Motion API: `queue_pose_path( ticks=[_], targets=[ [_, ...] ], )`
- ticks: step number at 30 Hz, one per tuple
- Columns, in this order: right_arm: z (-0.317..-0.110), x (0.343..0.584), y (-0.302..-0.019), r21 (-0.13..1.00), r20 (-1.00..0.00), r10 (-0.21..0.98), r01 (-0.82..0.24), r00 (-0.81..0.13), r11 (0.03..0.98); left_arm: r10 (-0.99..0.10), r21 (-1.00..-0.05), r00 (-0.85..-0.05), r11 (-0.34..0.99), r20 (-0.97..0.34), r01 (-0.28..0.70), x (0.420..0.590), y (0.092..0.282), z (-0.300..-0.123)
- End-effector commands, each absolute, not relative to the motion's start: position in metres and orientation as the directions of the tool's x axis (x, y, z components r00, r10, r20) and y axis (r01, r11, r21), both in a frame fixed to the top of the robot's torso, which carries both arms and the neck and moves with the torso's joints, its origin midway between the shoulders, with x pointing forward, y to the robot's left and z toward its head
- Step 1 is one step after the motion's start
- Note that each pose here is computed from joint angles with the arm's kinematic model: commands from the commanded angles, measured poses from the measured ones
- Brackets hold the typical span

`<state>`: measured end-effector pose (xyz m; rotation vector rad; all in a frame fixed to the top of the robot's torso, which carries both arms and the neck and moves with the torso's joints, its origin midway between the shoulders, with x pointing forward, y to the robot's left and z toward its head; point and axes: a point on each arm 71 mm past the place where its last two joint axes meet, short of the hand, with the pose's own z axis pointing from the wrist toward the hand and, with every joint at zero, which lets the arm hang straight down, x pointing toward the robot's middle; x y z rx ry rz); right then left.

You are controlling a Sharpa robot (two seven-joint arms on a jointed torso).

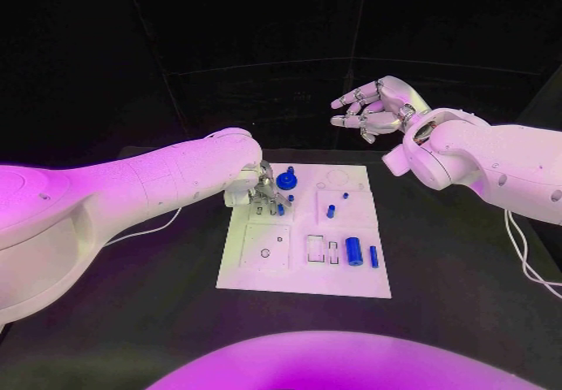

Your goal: Assemble the parts on the task board

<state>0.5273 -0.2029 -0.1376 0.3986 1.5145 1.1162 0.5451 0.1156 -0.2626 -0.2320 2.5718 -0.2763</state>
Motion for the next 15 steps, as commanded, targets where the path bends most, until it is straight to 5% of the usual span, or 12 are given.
queue_pose_path(
  ticks=[1,15],
  targets=[
    [-0.1358,0.5278,-0.2016,0.808,-0.579,0.763,-0.333,-0.288,0.487,-0.218,-0.248,-0.842,0.963,-0.493,-0.104,0.5450,0.1134,-0.2617],
    [-0.1362,0.5286,-0.1996,0.808,-0.579,0.761,-0.334,-0.293,0.486,-0.211,-0.255,-0.846,0.963,-0.490,-0.093,0.5439,0.1106,-0.2618]
  ],
)
